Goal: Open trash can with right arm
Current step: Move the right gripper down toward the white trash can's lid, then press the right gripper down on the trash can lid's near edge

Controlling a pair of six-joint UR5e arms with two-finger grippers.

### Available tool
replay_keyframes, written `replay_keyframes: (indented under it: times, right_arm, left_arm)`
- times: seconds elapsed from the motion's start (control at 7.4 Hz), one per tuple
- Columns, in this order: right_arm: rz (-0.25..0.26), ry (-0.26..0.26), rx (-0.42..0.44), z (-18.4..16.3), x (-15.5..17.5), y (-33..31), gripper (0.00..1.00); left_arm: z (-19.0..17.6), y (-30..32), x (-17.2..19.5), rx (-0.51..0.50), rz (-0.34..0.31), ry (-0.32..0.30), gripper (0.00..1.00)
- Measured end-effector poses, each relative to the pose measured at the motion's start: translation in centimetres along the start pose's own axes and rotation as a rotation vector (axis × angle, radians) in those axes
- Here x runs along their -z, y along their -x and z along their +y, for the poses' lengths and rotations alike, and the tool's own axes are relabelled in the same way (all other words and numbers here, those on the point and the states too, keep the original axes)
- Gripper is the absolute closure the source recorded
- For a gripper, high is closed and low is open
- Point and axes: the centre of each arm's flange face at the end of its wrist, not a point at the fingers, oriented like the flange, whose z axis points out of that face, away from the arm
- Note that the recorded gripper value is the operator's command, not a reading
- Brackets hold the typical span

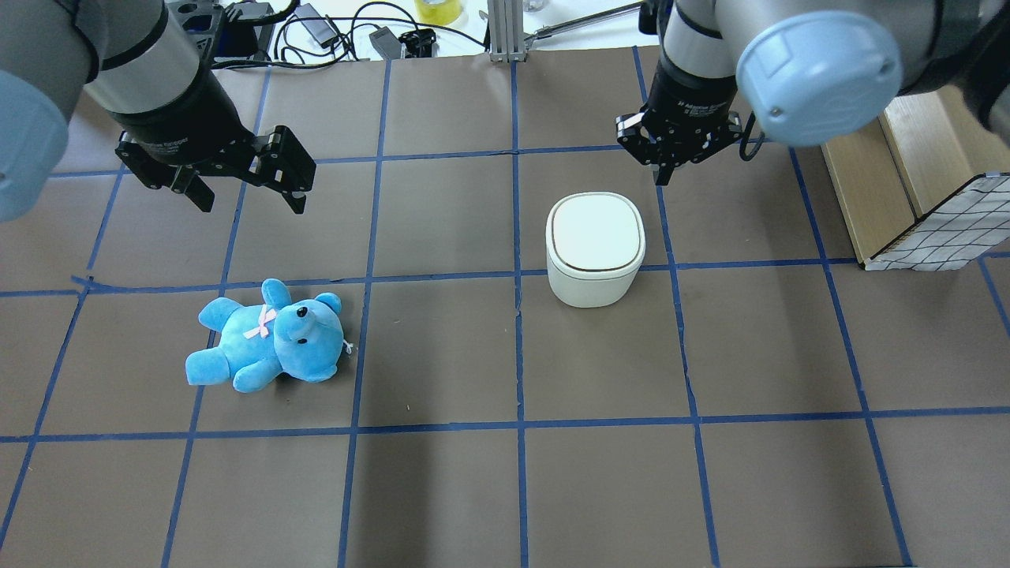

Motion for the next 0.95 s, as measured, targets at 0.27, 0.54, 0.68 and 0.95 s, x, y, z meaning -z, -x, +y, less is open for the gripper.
replay_keyframes:
  times: [0.27, 0.54, 0.68, 0.95]
  right_arm:
    - [-0.001, -0.031, 0.006, 0.6, -5.1, 0.7, 1.00]
    - [-0.002, -0.034, 0.013, 1.0, -7.8, 0.8, 1.00]
    - [-0.004, -0.028, 0.016, 1.0, -8.4, 0.9, 1.00]
    - [-0.004, -0.025, 0.019, 0.7, -9.4, 1.0, 1.00]
  left_arm:
    - [0.0, 0.0, 0.0, 0.000, 0.000, 0.000, 0.00]
    - [0.0, 0.0, 0.0, 0.000, 0.000, 0.000, 0.00]
    - [0.0, 0.0, 0.0, 0.000, 0.000, 0.000, 0.00]
    - [0.0, 0.0, 0.0, 0.000, 0.000, 0.000, 0.00]
